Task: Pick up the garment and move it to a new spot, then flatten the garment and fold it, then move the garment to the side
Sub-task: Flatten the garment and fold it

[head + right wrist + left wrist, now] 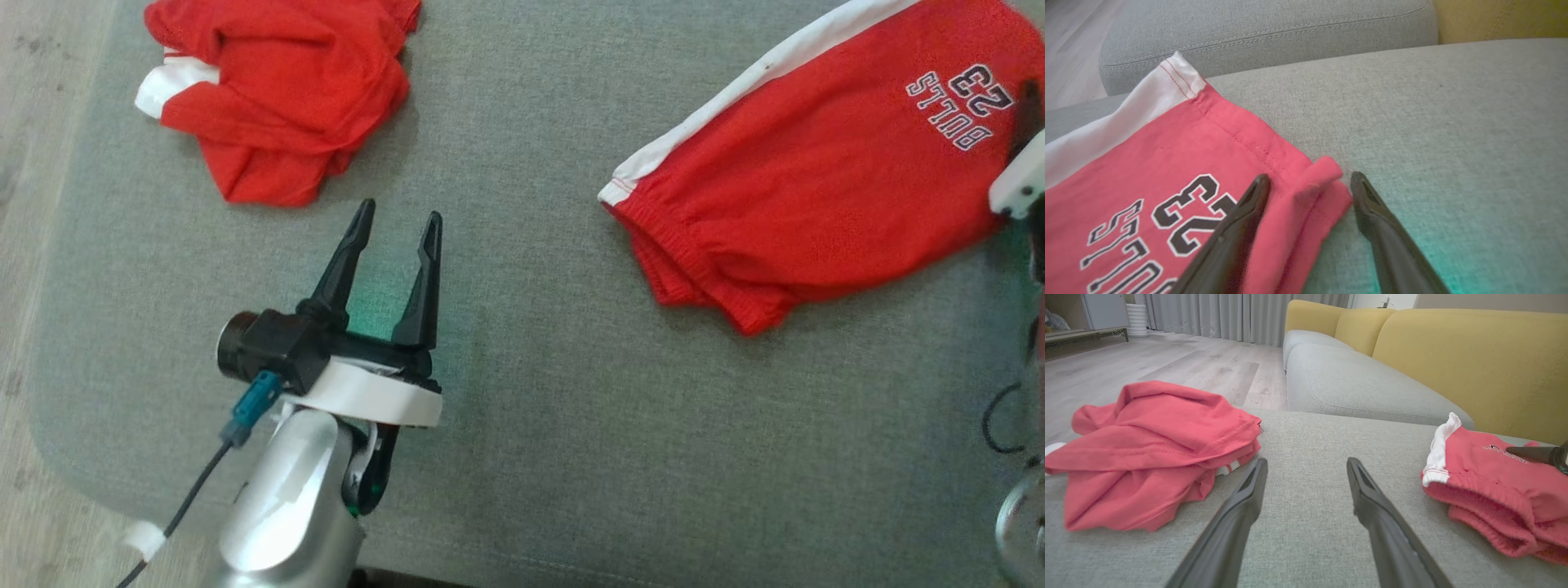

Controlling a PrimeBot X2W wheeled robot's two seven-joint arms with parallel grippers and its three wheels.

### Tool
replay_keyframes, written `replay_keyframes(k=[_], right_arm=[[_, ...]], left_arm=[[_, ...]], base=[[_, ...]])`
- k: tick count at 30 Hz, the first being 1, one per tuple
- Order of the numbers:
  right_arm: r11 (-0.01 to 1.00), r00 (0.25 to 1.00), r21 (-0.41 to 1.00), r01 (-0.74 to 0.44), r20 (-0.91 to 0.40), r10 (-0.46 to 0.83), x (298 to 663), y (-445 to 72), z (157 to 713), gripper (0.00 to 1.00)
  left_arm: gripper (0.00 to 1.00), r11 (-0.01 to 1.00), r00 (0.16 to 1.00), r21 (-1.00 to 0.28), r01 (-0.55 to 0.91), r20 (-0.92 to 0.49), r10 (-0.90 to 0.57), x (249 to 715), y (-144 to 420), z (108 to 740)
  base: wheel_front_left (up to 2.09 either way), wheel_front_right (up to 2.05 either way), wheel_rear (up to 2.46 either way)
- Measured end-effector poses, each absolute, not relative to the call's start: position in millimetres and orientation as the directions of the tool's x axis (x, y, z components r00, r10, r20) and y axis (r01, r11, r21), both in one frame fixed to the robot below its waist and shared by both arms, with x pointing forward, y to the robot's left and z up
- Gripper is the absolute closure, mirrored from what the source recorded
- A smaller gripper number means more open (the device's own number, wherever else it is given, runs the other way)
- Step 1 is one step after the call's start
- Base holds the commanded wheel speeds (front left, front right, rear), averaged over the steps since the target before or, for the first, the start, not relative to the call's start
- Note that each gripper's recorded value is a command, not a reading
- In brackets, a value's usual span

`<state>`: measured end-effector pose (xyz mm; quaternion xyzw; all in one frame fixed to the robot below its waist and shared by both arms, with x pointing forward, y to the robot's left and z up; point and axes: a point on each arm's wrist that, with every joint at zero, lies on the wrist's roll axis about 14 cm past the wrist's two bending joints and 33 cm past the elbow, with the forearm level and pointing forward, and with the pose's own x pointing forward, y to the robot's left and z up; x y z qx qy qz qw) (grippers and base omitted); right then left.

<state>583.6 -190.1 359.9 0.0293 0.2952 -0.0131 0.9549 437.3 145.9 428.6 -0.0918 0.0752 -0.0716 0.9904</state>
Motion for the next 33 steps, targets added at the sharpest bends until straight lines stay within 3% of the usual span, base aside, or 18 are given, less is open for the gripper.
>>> replay_keyframes(k=[3,4,5,6,16,24,29,33], right_arm=[[0.998,0.821,0.047,0.043,-0.570,-0.009,586.9,-188.9,358.2,0.00],[0.997,0.818,0.054,0.048,-0.575,-0.009,587.2,-188.8,357.0,0.07],[0.997,0.816,0.060,0.051,-0.578,-0.007,587.5,-188.2,356.5,0.71],[0.997,0.813,0.064,0.052,-0.583,-0.004,587.0,-187.4,355.8,1.00],[0.985,0.864,0.172,0.017,-0.498,0.072,572.4,-157.4,377.6,1.00],[0.947,0.913,0.251,0.201,-0.399,-0.089,521.4,-228.4,403.7,1.00],[0.889,0.899,0.288,0.355,-0.367,-0.239,478.2,-284.5,407.1,1.00],[0.857,0.875,0.305,0.416,-0.390,-0.286,450.8,-300.3,397.9,1.00]], left_arm=[[0.00,0.975,0.979,-0.186,0.119,-0.140,-0.146,437.7,149.5,426.7],[0.00,0.976,0.979,-0.186,0.117,-0.142,-0.144,438.0,150.1,426.1],[0.00,0.975,0.979,-0.187,0.119,-0.142,-0.146,438.0,149.8,425.7],[0.00,0.975,0.979,-0.188,0.121,-0.143,-0.149,438.1,149.0,425.5],[0.00,0.970,0.979,-0.192,0.149,-0.109,-0.172,440.2,139.4,437.6],[0.00,0.952,0.965,-0.204,0.230,-0.076,-0.250,422.3,110.2,451.6],[0.00,0.942,0.958,-0.212,0.259,-0.064,-0.278,411.5,98.6,456.9],[0.00,0.938,0.955,-0.217,0.269,-0.068,-0.290,404.8,93.9,456.0]], base=[[0.00,0.00,0.00],[0.00,0.00,0.00],[0.00,0.00,0.00],[0.00,0.00,0.00],[0.00,0.00,0.00],[0.00,0.00,0.00],[0.00,0.00,0.00],[0.00,0.00,0.00]])
